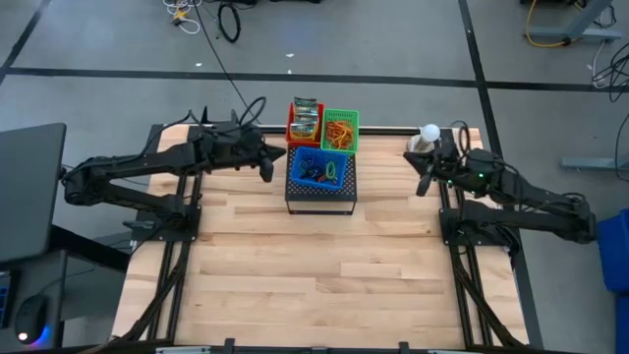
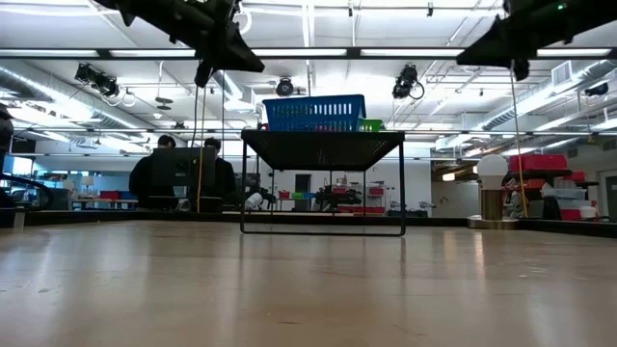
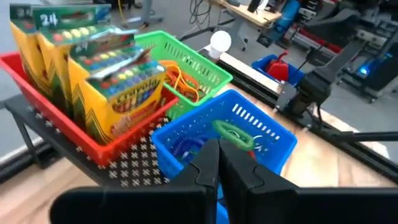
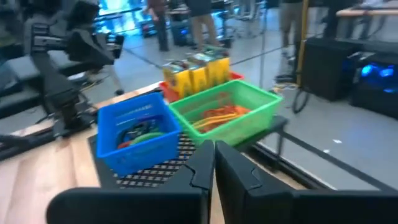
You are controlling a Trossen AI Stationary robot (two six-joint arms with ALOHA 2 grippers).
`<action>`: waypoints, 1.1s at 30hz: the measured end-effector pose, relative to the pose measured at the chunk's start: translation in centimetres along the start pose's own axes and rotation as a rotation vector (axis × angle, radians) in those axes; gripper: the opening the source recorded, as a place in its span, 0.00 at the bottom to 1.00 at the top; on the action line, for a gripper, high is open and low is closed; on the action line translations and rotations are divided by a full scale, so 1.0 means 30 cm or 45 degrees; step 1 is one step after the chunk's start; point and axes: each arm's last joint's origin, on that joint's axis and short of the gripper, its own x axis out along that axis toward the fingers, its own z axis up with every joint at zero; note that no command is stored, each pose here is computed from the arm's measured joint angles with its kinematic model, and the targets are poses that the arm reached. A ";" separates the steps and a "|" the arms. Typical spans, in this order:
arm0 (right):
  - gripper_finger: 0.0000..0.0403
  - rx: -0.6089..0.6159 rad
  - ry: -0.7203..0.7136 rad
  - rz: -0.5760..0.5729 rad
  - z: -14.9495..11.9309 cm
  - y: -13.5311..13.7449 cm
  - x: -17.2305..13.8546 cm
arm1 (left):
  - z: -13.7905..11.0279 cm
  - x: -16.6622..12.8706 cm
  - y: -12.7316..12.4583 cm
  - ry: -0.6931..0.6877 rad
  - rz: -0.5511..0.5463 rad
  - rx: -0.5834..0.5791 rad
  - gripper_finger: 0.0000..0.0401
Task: Pick & Place Office Desk Supplies
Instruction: Return to Home Position
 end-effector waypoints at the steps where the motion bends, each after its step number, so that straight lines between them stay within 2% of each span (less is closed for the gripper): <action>1: 0.06 -0.001 -0.007 -0.019 -0.001 -0.005 -0.012 | 0.000 0.001 0.000 -0.001 -0.004 0.022 0.04; 7: 0.06 -0.127 0.049 -0.044 -0.025 -0.023 -0.064 | -0.001 0.003 0.000 0.003 -0.002 0.042 0.04; 11: 0.06 -0.120 0.177 -0.080 -0.060 -0.034 -0.077 | 0.009 0.003 0.004 -0.044 0.046 0.213 0.04; 14: 0.06 -0.144 0.219 -0.109 -0.071 -0.038 -0.079 | 0.023 0.003 0.004 -0.103 0.086 0.276 0.04; 21: 0.06 -0.229 0.215 -0.078 -0.069 -0.036 -0.079 | 0.065 -0.006 -0.010 -0.272 0.052 0.278 0.04; 23: 0.06 -0.250 0.205 -0.067 -0.068 -0.035 -0.077 | 0.068 -0.007 -0.012 -0.286 0.042 0.228 0.04; 26: 0.06 -0.232 0.116 -0.022 -0.087 -0.030 -0.055 | 0.060 -0.005 -0.013 -0.244 0.003 0.217 0.04; 30: 0.06 -0.189 -0.034 0.061 -0.137 -0.026 -0.022 | 0.047 -0.007 -0.043 -0.204 -0.161 0.392 0.04; 33: 0.06 -0.180 -0.054 0.079 -0.178 -0.032 -0.021 | 0.040 -0.013 -0.062 -0.197 -0.240 0.479 0.04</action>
